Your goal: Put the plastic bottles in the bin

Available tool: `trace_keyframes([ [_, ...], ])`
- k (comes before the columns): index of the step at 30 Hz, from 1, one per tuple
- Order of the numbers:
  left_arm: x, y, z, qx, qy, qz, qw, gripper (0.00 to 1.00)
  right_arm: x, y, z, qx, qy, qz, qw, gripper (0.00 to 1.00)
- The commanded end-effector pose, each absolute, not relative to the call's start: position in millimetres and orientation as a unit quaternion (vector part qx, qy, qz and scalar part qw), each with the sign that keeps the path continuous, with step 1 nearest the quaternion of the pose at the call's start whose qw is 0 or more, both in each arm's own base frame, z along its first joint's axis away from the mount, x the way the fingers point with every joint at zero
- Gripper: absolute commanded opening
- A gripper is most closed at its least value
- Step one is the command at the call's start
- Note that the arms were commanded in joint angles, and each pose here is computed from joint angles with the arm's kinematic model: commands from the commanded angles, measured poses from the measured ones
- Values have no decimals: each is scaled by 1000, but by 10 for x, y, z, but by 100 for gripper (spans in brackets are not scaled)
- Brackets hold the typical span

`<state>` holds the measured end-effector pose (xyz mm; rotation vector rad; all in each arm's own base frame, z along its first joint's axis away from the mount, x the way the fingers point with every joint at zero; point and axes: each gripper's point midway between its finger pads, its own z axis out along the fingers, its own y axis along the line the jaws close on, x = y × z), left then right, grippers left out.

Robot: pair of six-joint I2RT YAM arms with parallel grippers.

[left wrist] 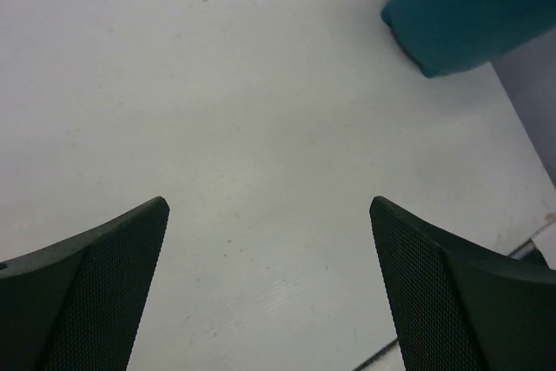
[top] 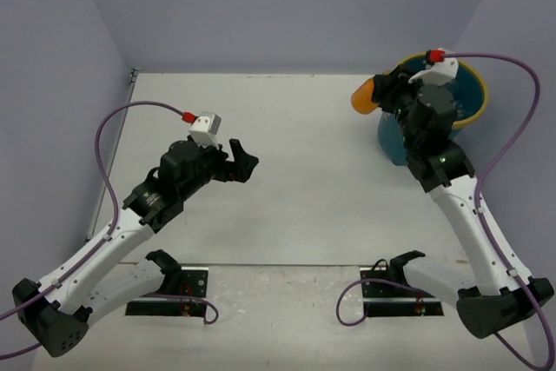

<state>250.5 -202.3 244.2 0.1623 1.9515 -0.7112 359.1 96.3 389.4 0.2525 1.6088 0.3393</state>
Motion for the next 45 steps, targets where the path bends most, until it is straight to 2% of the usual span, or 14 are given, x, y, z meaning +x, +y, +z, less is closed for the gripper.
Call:
trace_keyframes([
  [1, 2679, -1501, 2267, -54, 850, -166, 497, 100, 3696, 86, 4203, 197, 681, -20, 704, 0],
  [4, 2731, -1338, 2177, -90, 863, -125, 482, 100, 3833, -205, 4328, 238, 663, -45, 708, 0],
  [9, 2772, -1306, 2118, -102, 867, -130, 470, 100, 4093, -434, 4362, 280, 652, -67, 702, 1],
  [13, 2744, -1236, 2145, -111, 862, -134, 476, 100, 4303, -579, 4208, 285, 664, -95, 684, 10],
  [15, 2724, -1221, 2184, -114, 857, -141, 483, 100, 4345, -548, 4039, 285, 681, -86, 669, 33],
  [16, 2720, -1221, 2194, -114, 856, -143, 484, 100, 4337, -531, 4026, 282, 684, -78, 669, 58],
  [18, 2713, -1217, 2215, -114, 854, -145, 486, 100, 4348, -459, 4024, 269, 690, -56, 670, 98],
  [23, 2707, -1173, 2227, -117, 855, -135, 487, 100, 4261, -409, 4176, 257, 694, -44, 671, 99],
  [30, 2698, -1170, 2176, -117, 857, -132, 483, 100, 3899, -323, 4329, 246, 687, -8, 684, 99],
  [38, 2696, -1163, 2160, -115, 859, -130, 482, 100, 3655, -502, 4482, 265, 675, -52, 686, 99],
  [45, 2706, -1168, 2165, -115, 859, -129, 482, 100, 3506, -351, 4228, 250, 708, -15, 660, 99],
])
